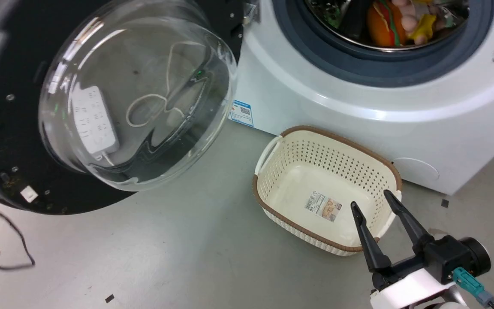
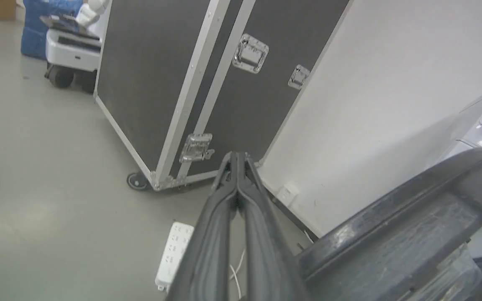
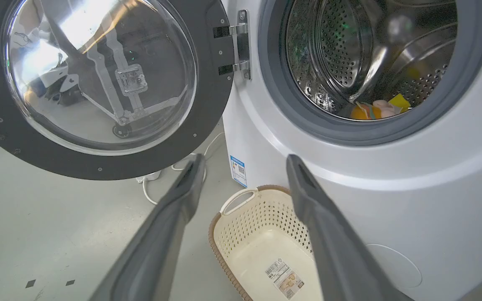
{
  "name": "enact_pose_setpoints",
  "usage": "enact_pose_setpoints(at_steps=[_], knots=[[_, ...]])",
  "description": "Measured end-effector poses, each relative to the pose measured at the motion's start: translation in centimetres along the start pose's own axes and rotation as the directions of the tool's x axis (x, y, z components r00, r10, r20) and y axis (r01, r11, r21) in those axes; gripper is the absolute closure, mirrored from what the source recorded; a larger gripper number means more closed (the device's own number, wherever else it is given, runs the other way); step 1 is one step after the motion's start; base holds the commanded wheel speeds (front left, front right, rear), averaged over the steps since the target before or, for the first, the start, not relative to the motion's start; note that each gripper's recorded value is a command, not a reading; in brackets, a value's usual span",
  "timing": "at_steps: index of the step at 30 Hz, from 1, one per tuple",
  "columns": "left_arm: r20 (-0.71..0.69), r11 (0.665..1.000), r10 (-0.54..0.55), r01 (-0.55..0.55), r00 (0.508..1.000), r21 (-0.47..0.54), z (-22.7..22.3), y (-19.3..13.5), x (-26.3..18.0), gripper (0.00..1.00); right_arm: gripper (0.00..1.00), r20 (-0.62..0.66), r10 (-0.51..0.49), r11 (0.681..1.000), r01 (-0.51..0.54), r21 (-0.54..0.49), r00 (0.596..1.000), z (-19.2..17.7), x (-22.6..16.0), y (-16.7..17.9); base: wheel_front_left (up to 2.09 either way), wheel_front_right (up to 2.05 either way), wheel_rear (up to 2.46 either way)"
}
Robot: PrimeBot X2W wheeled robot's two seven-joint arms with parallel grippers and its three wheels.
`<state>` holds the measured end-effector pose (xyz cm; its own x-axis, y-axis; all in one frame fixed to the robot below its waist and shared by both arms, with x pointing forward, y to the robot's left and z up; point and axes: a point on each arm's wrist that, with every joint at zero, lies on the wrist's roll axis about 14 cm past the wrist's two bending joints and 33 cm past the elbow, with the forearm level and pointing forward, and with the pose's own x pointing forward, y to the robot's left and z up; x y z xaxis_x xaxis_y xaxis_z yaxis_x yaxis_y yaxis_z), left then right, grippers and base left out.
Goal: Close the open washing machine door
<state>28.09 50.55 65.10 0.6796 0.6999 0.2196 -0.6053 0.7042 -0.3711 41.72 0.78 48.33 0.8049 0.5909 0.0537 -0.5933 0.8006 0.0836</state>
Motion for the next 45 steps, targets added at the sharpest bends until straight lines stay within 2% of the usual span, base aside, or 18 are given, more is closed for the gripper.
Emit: enact_pose_setpoints(at_steps=[2,4,6,12,17,22,28,33,38,42,45], knots=[[-0.114,0.994,0.018,-0.03,0.993,-0.106,-1.9,0.4,0.8,1.0,0.0,0.003,-0.003,1.0,0.003,0.006,1.0,-0.1,0.0,-0.1,0.0,0.0,0.0],[-0.236,0.97,0.03,-0.085,0.971,-0.229,-3.9,0.9,1.1,1.0,0.0,0.0,-0.001,1.0,0.001,0.006,1.0,-0.3,0.0,-0.2,0.0,0.0,0.0],[-0.313,0.948,0.018,-0.116,0.95,-0.296,-4.9,1.0,1.2,1.0,0.0,0.004,-0.001,1.0,0.0,0.003,1.0,-0.3,0.0,-0.3,0.0,0.0,0.0],[-0.375,0.889,-0.068,-0.115,0.925,-0.443,-4.5,0.4,1.6,1.0,0.0,0.021,-0.045,0.999,0.045,-0.011,0.999,0.2,0.0,-2.0,0.0,0.0,0.0],[-0.45,0.848,-0.196,-0.08,0.871,-0.524,-6.4,-2.2,0.4,1.0,0.0,0.035,-0.08,0.997,0.081,-0.017,0.996,0.7,-0.2,-2.9,0.0,0.0,0.0],[-0.483,0.84,-0.261,-0.049,0.836,-0.54,-7.1,-3.3,-1.0,1.0,0.0,0.044,-0.089,0.996,0.09,-0.02,0.995,1.1,-0.3,-3.0,0.0,0.0,0.0],[-0.539,0.817,-0.357,-0.026,0.763,-0.577,-9.5,-5.0,-4.3,1.0,0.0,0.064,-0.112,0.993,0.114,-0.029,0.992,2.1,-0.8,-3.3,0.0,0.0,0.0],[-0.548,0.757,-0.461,-0.012,0.698,-0.653,-10.9,-6.8,-8.1,1.0,0.0,0.086,-0.142,0.989,0.145,-0.035,0.986,3.1,-1.7,-3.7,0.0,0.0,0.0],[-0.526,0.669,-0.546,-0.04,0.652,-0.743,-12.6,-9.2,-11.7,1.0,0.0,0.095,-0.182,0.981,0.186,-0.044,0.979,3.8,-3.1,-4.4,0.0,0.0,0.0],[-0.514,0.605,-0.627,-0.05,0.585,-0.795,-14.0,-12.2,-14.2,1.0,0.0,0.113,-0.228,0.97,0.235,-0.055,0.967,4.6,-4.2,-5.7,0.0,0.0,0.0],[-0.518,0.579,-0.686,-0.047,0.511,-0.814,-15.4,-14.9,-16.4,1.0,0.0,0.116,-0.254,0.962,0.263,-0.07,0.96,4.8,-5.0,-6.3,0.0,0.0,0.0]])
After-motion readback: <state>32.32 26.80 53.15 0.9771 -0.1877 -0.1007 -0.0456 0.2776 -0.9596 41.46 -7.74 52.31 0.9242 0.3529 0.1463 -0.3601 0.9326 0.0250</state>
